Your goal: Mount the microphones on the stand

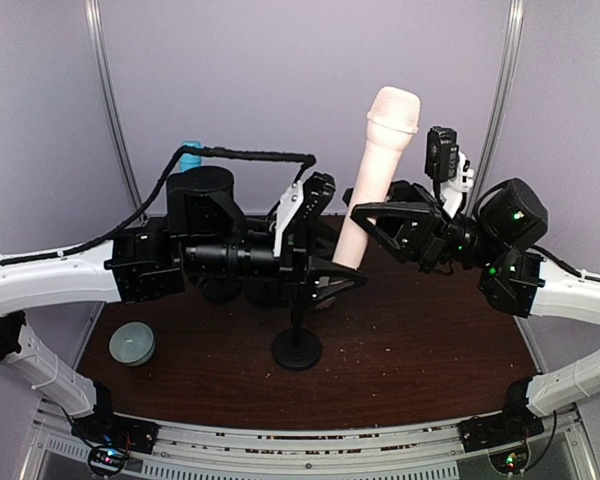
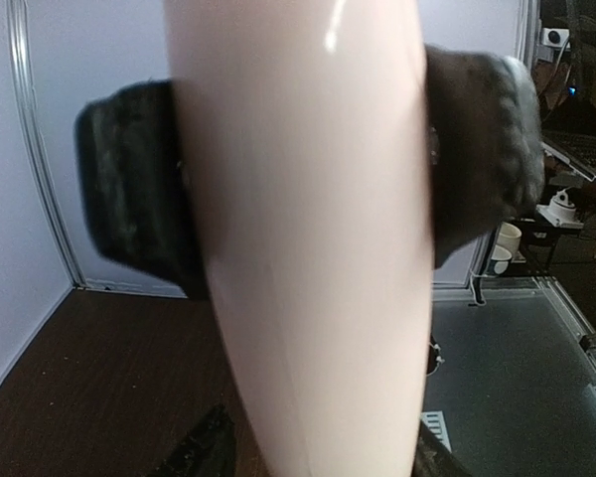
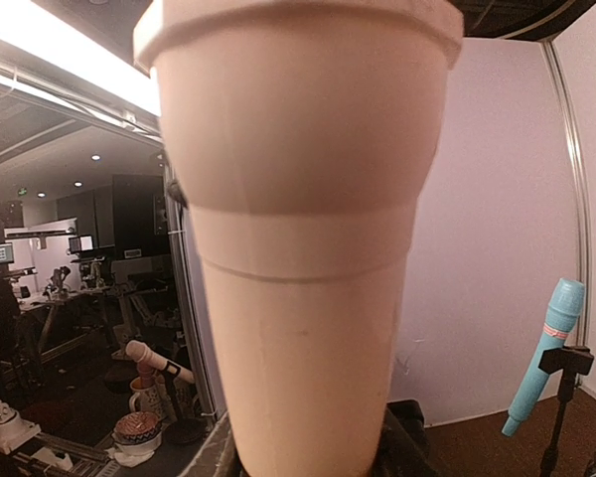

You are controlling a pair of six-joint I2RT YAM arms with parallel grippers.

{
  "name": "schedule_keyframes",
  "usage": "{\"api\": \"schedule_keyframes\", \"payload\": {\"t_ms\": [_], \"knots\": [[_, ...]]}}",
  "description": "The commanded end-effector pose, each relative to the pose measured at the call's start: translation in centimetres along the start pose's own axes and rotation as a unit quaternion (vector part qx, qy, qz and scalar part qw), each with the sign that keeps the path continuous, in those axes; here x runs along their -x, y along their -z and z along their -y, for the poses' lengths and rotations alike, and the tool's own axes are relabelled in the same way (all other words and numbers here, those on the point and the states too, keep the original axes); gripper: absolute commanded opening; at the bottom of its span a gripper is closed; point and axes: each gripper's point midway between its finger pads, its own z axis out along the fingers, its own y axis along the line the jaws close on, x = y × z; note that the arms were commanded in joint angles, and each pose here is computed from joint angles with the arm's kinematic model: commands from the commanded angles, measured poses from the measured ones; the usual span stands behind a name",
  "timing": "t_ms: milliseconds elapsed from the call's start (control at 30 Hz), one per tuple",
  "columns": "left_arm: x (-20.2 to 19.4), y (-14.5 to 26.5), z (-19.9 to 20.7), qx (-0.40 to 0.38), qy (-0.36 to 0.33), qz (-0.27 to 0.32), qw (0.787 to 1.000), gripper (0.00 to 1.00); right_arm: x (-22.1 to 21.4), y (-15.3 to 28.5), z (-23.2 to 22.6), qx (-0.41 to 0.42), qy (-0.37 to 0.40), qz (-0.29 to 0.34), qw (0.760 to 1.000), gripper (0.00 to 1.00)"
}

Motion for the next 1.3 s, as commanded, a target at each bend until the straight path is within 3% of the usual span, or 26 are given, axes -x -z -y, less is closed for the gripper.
{"api": "schedule_keyframes", "payload": {"t_ms": [0,100,300,467,533,600,633,800,1033,1267], "knots": [[2.6,-0.2,0.0,-0.003,-0.013,0.027,1.0,0.51,0.8,0.3,-0.6,0.01,0.004,0.019,1.0,0.22],[2.3,-0.8,0.0,-0.006,-0.005,0.016,1.0,0.47,0.5,0.2,-0.4,0.007,0.004,0.017,1.0,0.22],[1.9,-1.1,0.1,-0.011,0.003,0.005,1.0,0.2,-0.2,0.4,0.4,-0.015,0.006,0.007,1.0,0.26],[2.9,0.7,-0.8,0.03,0.006,0.009,0.999,0.02,-0.9,1.5,1.8,-0.081,0.012,-0.025,0.996,0.67],[3.7,2.2,-1.3,0.051,0.006,0.01,0.999,0.0,-1.2,2.4,2.2,-0.112,0.019,-0.048,0.992,0.79],[4.1,3.7,-1.9,0.071,0.003,0.007,0.997,0.0,-2.0,3.7,3.1,-0.154,0.028,-0.071,0.985,0.98],[4.2,4.5,-2.2,0.08,0.002,0.005,0.997,0.0,-2.5,4.4,3.7,-0.175,0.034,-0.08,0.981,1.0],[3.1,7.7,-3.2,0.112,-0.004,-0.027,0.993,0.0,-5.7,7.2,6.9,-0.24,0.023,-0.122,0.963,1.0],[-2.0,9.8,-2.9,0.092,0.007,-0.116,0.989,0.0,-9.5,6.5,9.4,-0.202,0.016,-0.181,0.962,0.72],[-3.2,11.9,-3.0,0.121,0.011,-0.129,0.984,0.0,-11.6,5.5,13.2,-0.222,0.013,-0.205,0.953,0.69]]}}
